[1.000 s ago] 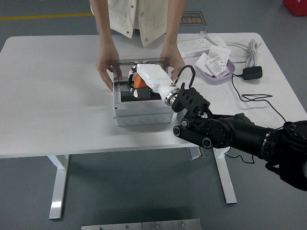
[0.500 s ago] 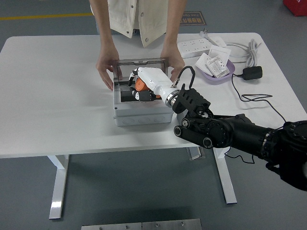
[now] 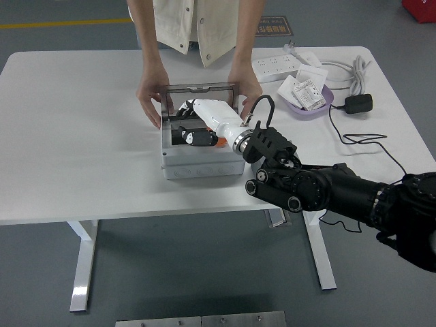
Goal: Fetch the battery,place it into the box,close the lid of the box
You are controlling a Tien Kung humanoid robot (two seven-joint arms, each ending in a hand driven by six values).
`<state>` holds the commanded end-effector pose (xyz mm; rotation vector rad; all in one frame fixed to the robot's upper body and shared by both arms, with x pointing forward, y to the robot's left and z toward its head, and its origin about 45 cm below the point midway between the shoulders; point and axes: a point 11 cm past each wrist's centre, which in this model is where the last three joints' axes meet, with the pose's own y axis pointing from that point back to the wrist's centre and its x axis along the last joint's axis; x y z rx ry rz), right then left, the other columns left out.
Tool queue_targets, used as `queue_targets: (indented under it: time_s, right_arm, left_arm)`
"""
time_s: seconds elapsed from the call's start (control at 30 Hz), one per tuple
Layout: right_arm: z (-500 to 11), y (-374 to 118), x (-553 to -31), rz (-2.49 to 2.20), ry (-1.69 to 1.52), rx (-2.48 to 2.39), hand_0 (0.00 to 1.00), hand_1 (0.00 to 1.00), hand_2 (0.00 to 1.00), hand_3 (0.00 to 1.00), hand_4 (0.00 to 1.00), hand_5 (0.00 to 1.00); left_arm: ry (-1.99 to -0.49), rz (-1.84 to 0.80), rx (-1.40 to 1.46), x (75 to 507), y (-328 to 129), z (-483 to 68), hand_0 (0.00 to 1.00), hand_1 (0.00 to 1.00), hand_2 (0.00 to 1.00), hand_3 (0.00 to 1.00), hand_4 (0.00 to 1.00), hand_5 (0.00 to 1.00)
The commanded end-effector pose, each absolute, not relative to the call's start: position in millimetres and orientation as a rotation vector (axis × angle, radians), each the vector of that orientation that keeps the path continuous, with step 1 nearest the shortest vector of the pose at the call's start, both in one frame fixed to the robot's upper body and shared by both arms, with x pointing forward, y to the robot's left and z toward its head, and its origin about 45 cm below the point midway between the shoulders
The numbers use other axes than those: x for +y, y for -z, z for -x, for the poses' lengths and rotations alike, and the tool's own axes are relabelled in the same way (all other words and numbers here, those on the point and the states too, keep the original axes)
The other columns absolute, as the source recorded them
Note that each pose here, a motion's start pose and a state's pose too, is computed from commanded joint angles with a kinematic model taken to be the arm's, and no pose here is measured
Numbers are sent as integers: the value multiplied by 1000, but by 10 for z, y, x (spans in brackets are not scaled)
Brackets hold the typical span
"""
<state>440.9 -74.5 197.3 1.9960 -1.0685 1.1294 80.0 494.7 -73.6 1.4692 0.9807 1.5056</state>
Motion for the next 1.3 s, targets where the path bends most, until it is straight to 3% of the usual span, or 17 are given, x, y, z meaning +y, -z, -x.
queue_targets:
  time_s: [0.6,1.3]
  right_arm:
    - [-4222,-2468,-242,-2164,-1152,-1049,872,764,760,807,817,512]
    - [-4811,-2732,-667,-1982,-1104,-1142,860,765,769,802,790,520]
  left_arm:
    - [-1508,-1468,996,4935,755,-735,629,781,742,744,666,208]
    - [-1509,-1472,968,4984,711,-834,629,778,742,745,664,204]
